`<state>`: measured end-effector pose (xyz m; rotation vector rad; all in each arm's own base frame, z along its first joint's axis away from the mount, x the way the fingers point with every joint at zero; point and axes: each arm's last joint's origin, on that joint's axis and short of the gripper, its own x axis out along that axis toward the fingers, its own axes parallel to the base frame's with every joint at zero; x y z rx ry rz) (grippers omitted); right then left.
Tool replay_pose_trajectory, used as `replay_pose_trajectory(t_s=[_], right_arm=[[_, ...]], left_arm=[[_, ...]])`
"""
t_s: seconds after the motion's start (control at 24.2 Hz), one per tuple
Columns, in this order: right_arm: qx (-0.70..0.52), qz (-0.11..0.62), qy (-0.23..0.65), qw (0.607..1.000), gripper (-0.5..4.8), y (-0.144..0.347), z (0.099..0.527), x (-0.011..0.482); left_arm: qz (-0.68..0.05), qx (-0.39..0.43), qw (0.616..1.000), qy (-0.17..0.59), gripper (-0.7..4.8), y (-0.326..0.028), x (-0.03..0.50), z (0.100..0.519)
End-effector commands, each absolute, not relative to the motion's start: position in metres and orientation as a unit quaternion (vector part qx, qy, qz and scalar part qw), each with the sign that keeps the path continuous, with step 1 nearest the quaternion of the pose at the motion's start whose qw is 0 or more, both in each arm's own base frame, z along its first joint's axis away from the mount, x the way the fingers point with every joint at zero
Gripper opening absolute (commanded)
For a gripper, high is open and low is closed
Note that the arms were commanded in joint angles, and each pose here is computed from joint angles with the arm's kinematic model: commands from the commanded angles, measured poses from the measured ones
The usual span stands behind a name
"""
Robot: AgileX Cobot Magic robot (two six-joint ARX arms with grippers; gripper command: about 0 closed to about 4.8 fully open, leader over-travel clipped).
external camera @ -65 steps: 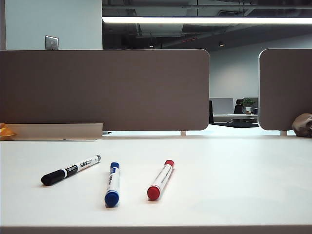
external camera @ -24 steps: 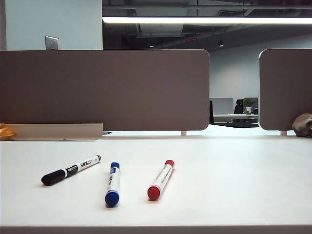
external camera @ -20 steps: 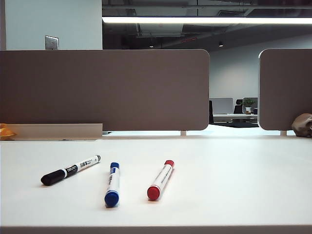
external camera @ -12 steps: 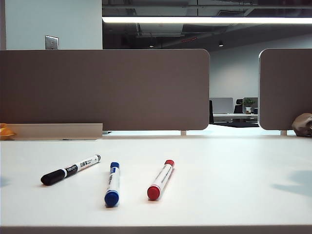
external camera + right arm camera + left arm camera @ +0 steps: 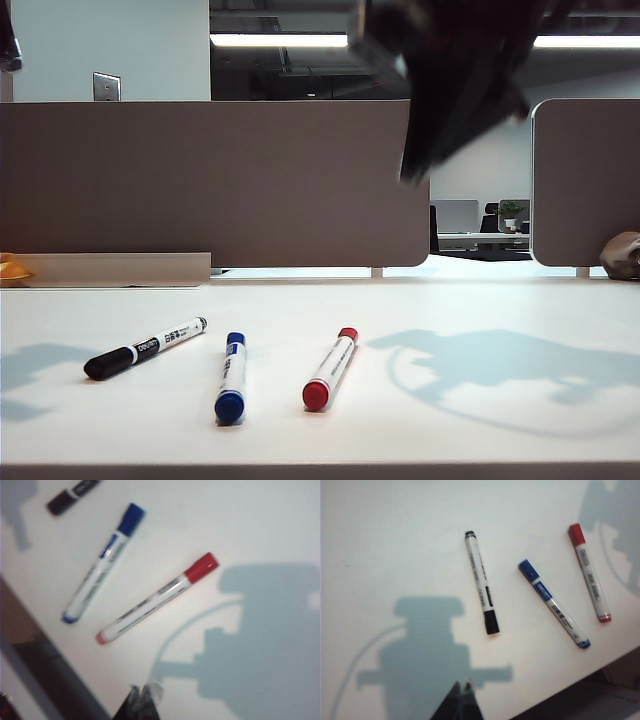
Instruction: Pick up the markers one by one and line them up horizontally in a straight line on the table.
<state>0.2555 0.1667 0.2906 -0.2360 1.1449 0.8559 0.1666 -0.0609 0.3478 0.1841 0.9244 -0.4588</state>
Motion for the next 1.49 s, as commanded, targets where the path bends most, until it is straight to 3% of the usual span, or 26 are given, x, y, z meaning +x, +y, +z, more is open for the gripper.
replay_pose_trajectory(t_s=[0.04, 0.45, 0.7, 0.83, 0.95, 1.03, 1.2, 1.49], right_arm=[[-0.102, 0.389, 0.52, 0.753, 1.22, 0.176, 0.277, 0.271], [-0.089, 0.361, 0.531, 0.762, 1.33, 0.199, 0.251, 0.285], [-0.037, 0.339, 0.524, 0.78, 1.73, 0.224, 0.243, 0.286], [-0.022, 0.319, 0.548, 0.773, 2.13, 0.228, 0.233, 0.286], [-0.028, 0.301, 0.566, 0.767, 2.13, 0.227, 0.229, 0.284], [-0.046, 0.277, 0.576, 0.768, 2.53, 0.224, 0.227, 0.283], [-0.058, 0.263, 0.608, 0.747, 2.57, 0.22, 0.224, 0.276], [-0.061, 0.259, 0.614, 0.743, 2.57, 0.219, 0.223, 0.275]], left_arm=[[-0.199, 0.063, 0.87, 0.446, -0.05, -0.06, 0.167, 0.349], [-0.171, 0.075, 0.882, 0.433, -0.05, -0.065, 0.187, 0.344], [-0.179, 0.089, 0.868, 0.454, -0.05, -0.075, 0.215, 0.326], [-0.18, 0.09, 0.873, 0.444, -0.05, -0.077, 0.22, 0.326], [-0.182, 0.092, 0.876, 0.436, -0.05, -0.077, 0.223, 0.325], [-0.181, 0.091, 0.875, 0.44, -0.05, -0.079, 0.226, 0.323], [-0.176, 0.083, 0.871, 0.452, -0.05, -0.08, 0.231, 0.318], [-0.176, 0.084, 0.869, 0.454, -0.05, -0.081, 0.232, 0.317]])
